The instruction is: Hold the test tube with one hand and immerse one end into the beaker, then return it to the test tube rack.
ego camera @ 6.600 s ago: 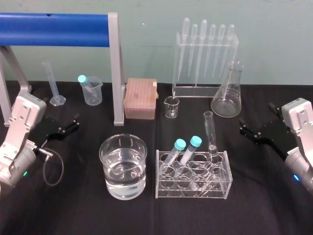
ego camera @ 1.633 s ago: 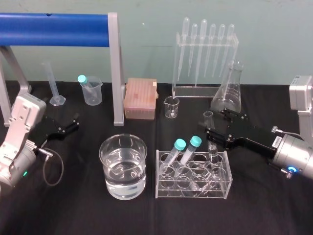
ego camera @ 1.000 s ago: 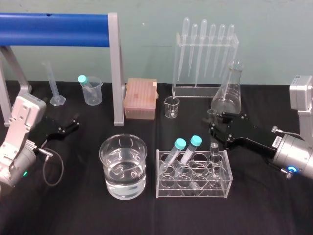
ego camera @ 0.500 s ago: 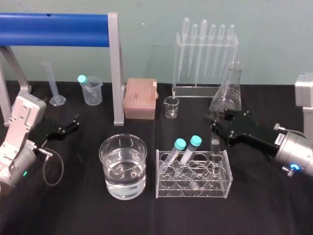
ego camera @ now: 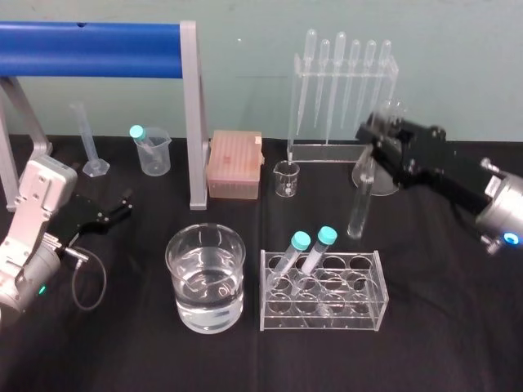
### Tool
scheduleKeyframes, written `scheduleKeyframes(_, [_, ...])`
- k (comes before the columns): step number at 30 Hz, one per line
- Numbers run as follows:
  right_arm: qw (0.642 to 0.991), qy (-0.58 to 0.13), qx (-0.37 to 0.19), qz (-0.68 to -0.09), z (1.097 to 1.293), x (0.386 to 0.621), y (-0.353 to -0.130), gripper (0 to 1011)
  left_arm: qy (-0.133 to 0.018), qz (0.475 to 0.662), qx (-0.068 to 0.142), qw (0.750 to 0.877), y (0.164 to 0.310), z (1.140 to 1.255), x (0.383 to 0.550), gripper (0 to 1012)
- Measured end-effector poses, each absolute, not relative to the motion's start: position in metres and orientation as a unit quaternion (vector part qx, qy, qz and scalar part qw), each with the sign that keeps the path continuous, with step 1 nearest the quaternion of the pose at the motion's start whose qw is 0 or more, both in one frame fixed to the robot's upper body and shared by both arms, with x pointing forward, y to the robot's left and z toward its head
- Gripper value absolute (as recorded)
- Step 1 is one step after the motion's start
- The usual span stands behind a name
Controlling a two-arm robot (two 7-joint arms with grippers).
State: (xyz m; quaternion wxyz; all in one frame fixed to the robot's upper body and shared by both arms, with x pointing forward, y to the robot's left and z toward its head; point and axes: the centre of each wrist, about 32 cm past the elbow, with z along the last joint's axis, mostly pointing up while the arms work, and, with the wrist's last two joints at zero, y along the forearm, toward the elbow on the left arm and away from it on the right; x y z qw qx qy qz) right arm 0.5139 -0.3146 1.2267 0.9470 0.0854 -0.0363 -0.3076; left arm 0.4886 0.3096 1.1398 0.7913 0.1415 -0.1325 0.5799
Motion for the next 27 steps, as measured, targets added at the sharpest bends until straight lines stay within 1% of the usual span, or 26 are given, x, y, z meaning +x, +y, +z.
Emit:
scheduleKeyframes(6, [0.948,-0.059,0.112,-0.293,1.234,0.532,-0.303,226,-0.132,0.580,0.141,0.791,0.310,1.140,0.489,1000])
scheduleKeyframes(15, [0.959,-0.064,0.104,-0.258,1.233,0.554,-0.282,226,-0.132,0.580,0.142,0.791,0.310,1.140,0.489,1000])
scheduleKeyframes(20, [0.960,-0.063,0.099,-0.254,1.230,0.557,-0.277,226,-0.132,0.580,0.142,0.791,0.310,1.140,0.489,1000])
scheduleKeyframes(27, [0.960,-0.064,0.099,-0.255,1.231,0.557,-0.278,226,-0.133,0.580,0.141,0.791,0.310,1.140,0.489,1000])
